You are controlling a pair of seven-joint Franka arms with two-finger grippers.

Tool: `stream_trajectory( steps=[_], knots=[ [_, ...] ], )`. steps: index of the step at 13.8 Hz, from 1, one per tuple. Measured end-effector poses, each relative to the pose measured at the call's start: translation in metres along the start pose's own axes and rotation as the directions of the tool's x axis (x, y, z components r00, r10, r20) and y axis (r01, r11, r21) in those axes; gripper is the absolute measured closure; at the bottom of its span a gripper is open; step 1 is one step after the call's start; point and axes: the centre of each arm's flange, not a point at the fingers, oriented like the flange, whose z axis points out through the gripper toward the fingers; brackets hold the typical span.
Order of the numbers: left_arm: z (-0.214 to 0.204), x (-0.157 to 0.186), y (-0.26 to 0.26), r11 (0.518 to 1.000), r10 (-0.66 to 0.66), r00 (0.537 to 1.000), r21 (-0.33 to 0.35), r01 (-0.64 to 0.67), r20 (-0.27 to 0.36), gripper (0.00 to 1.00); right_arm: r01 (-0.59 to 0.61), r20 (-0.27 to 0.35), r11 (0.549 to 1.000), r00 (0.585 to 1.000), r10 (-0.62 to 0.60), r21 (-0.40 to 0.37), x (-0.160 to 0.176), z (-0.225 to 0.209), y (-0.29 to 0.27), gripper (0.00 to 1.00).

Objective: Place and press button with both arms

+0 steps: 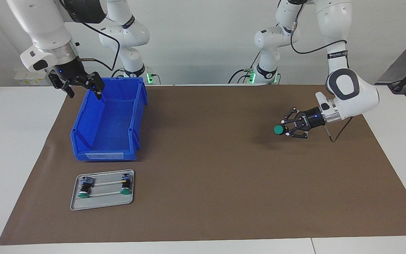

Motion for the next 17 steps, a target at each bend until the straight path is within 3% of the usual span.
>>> stream_trajectory(
  steps=[2, 9, 14, 17],
  knots=[
    [0.014, -0.012, 0.005, 1.000, 0.010, 0.997, 0.021, -0.008, -0.073, 0.67, 0.000, 0.000, 1.000, 1.000, 0.000, 0.000, 0.000, 0.000, 0.000, 0.00],
    [0.055, -0.036, 0.018, 0.997, 0.045, 0.971, 0.078, -0.027, -0.233, 0.67, 0.000, 0.000, 1.000, 1.000, 0.000, 0.000, 0.000, 0.000, 0.000, 0.00],
    [0.081, -0.047, 0.028, 0.992, 0.085, 0.943, 0.115, -0.050, -0.321, 0.67, 0.000, 0.000, 1.000, 1.000, 0.000, 0.000, 0.000, 0.000, 0.000, 0.00],
    [0.096, -0.052, 0.023, 0.983, 0.116, 0.922, 0.175, -0.053, -0.369, 0.67, 0.000, 0.000, 1.000, 1.000, 0.000, 0.000, 0.000, 0.000, 0.000, 0.00]
  ],
)
